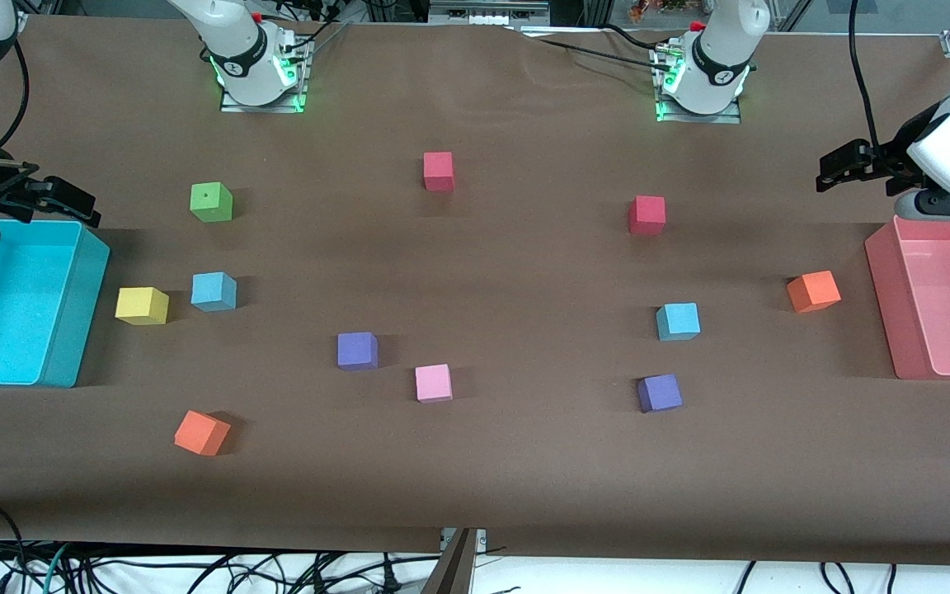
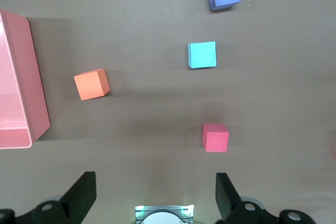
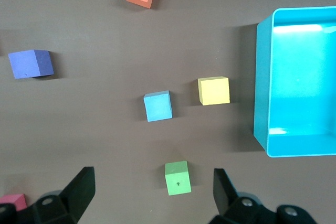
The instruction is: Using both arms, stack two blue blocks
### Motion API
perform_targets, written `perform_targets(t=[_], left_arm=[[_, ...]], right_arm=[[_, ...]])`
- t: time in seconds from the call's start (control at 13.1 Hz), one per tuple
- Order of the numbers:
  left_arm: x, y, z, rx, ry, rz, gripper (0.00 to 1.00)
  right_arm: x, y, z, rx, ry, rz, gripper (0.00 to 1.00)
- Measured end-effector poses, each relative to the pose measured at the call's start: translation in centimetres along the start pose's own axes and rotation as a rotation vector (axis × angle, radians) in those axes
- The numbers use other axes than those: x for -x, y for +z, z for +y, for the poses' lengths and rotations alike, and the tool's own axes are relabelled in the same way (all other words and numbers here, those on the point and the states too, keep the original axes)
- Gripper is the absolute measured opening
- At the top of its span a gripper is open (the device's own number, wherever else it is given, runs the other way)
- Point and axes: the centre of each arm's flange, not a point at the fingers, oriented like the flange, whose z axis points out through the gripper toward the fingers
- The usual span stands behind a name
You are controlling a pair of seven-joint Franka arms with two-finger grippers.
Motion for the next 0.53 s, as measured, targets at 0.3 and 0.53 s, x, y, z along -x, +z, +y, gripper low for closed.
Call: perform_targets(t=[0.3, 0.53], left_arm=[[-0.67, -1.28, 0.0, 0.0, 0.0, 0.029, 1.0], [-0.32, -1.07, 0.03, -0.002, 0.0, -0.007, 1.0]], right_arm=[[0.01, -0.16, -0.02, 0.0, 0.005, 0.001, 1.0], [0.01, -0.08, -0.15, 0.0, 0.004, -0.003, 1.0]])
